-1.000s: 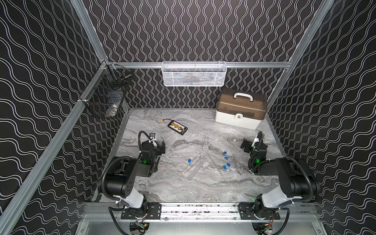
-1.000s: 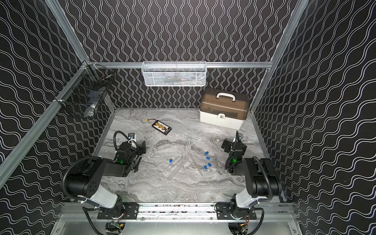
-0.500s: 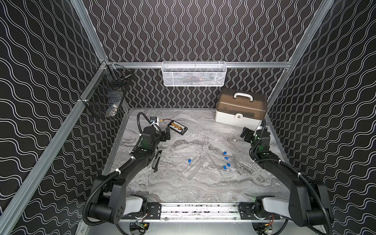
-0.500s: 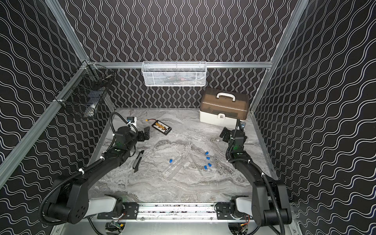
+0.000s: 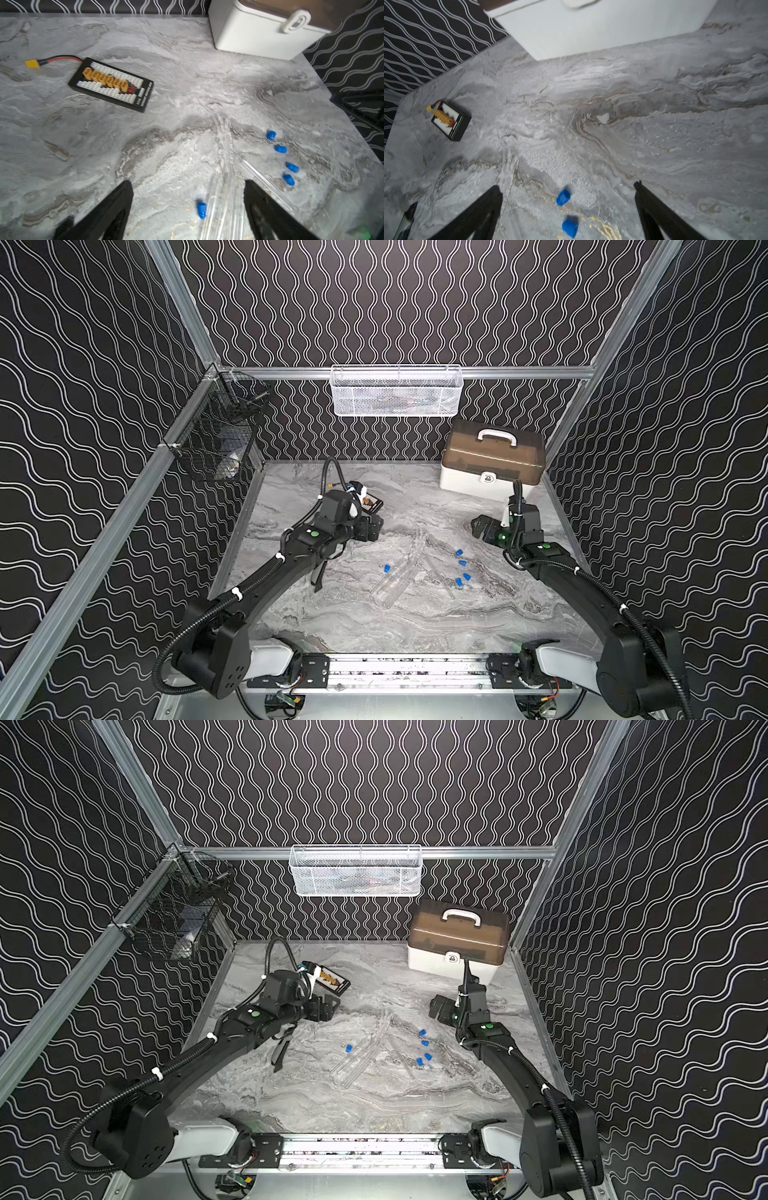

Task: Insert stoppers into test tubes
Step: Pick up the test tube at the center of the board.

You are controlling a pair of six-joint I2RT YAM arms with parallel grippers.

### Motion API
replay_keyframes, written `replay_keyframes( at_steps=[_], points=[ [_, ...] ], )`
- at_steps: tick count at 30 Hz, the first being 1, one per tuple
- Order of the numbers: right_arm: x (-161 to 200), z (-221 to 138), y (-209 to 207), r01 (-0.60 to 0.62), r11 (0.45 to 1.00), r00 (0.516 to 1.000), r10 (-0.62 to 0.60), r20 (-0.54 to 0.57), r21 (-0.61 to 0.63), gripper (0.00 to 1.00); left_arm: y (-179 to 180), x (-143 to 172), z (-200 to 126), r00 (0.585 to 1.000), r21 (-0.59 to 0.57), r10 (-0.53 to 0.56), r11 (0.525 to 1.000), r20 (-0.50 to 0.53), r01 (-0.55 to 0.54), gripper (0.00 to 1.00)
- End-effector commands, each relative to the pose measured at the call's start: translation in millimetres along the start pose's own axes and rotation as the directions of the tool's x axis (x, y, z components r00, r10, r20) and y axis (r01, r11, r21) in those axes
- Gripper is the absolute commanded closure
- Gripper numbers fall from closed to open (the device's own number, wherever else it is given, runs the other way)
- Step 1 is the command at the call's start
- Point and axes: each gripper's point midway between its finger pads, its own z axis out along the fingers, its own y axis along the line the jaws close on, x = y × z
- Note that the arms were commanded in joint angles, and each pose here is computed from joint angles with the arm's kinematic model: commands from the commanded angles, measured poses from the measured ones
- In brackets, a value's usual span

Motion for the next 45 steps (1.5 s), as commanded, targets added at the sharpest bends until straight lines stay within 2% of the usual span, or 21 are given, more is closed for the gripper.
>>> replay_keyframes(
  at_steps=[1, 5, 10, 13, 18, 22, 27, 33, 45],
  points=[
    [17, -5, 1, -0.032, 0.999, 0.997, 0.032, -0.068, -0.006, 0.01, -4, 37, -6, 0.985, -0.051, 0.021, 0.998, -0.171, -0.03, 0.17],
    [20, -12, -3, -0.054, 0.999, 0.997, 0.054, -0.062, 0.005, 0.01, -32, 72, -11, 0.945, -0.024, 0.107, 0.992, -0.31, -0.12, 0.21],
    [18, -18, -10, -0.061, 0.998, 0.998, 0.062, -0.029, 0.034, 0.01, -57, 111, -15, 0.863, -0.011, 0.216, 0.969, -0.457, -0.249, 0.3],
    [16, -20, -15, -0.069, 0.996, 0.997, 0.07, -0.011, 0.062, 0.01, -70, 123, -18, 0.822, 0.001, 0.27, 0.95, -0.502, -0.311, 0.37],
    [13, -22, -21, -0.086, 0.992, 0.996, 0.085, 0.011, 0.092, 0.01, -100, 147, -12, 0.783, 0.08, 0.318, 0.941, -0.534, -0.328, 0.49],
    [8, -31, -27, -0.119, 0.986, 0.992, 0.111, 0.067, 0.115, 0.01, -101, 168, 0, 0.744, 0.083, 0.339, 0.93, -0.575, -0.359, 0.54],
    [-4, -46, -31, -0.137, 0.984, 0.981, 0.118, 0.157, 0.113, 0.01, -110, 178, 14, 0.745, 0.108, 0.337, 0.934, -0.576, -0.34, 0.58],
    [2, -43, -33, -0.139, 0.981, 0.985, 0.123, 0.121, 0.134, 0.01, -114, 186, 30, 0.735, 0.116, 0.344, 0.932, -0.584, -0.344, 0.6],
    [3, -42, -35, -0.144, 0.98, 0.984, 0.127, 0.128, 0.135, 0.01, -100, 195, 51, 0.731, 0.052, 0.337, 0.922, -0.594, -0.383, 0.67]
  ],
)
